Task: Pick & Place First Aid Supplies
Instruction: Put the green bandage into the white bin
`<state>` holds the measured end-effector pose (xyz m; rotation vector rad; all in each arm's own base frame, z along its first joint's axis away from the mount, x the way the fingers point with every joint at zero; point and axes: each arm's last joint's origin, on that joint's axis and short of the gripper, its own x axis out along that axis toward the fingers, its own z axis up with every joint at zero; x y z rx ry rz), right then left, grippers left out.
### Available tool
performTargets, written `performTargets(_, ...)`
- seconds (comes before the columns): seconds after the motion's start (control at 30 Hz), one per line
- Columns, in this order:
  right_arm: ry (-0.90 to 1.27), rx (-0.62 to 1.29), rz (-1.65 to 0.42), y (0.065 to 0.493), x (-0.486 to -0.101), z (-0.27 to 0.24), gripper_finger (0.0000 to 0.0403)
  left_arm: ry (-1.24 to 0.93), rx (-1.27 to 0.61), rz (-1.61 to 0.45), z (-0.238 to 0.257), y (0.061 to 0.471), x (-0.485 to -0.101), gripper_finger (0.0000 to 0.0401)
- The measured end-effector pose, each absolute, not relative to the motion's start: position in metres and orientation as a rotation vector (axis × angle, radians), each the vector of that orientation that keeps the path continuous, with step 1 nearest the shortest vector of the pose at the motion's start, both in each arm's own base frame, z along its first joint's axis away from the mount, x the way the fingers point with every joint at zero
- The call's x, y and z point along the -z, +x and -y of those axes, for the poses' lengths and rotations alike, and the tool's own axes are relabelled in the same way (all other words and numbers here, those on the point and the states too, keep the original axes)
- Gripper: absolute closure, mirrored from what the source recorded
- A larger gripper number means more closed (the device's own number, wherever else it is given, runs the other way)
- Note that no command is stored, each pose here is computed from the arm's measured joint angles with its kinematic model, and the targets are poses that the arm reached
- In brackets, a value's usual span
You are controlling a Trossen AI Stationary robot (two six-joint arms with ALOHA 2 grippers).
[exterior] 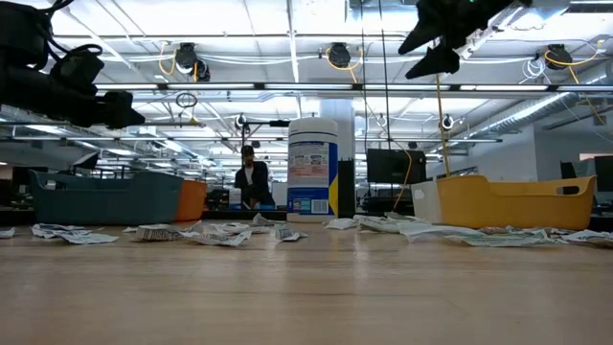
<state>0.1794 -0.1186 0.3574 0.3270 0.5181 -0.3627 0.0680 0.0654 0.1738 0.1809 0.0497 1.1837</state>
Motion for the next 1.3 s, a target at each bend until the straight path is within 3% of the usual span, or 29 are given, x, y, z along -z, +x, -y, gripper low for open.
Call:
performTargets(0.37, 0.432, 0.345, -0.811, 0.207, -0.377, 0.134, 0.0044, 0.181, -1.184, -0.049, -0.065, 0.068, -0.174, 0.0093)
performTargets(0.7, 0.317, 0.144, -0.998, 0.244, -0.371, 0.112, 0.0044, 0.181, -1.184, -0.049, -0.065, 0.068, -0.174, 0.0093)
performTargets(1.0, 0.405, 0.061, -1.252, 0.266, -0.344, 0.071, 0.0044, 0.181, -1.184, -0.049, -0.065, 0.068, -0.174, 0.0093)
performTargets(1.3, 0.428, -0.001, -1.325, 0.277, -0.341, 0.011, 0.0044, 0.181, -1.184, -0.049, -0.065, 0.068, -0.174, 0.0093)
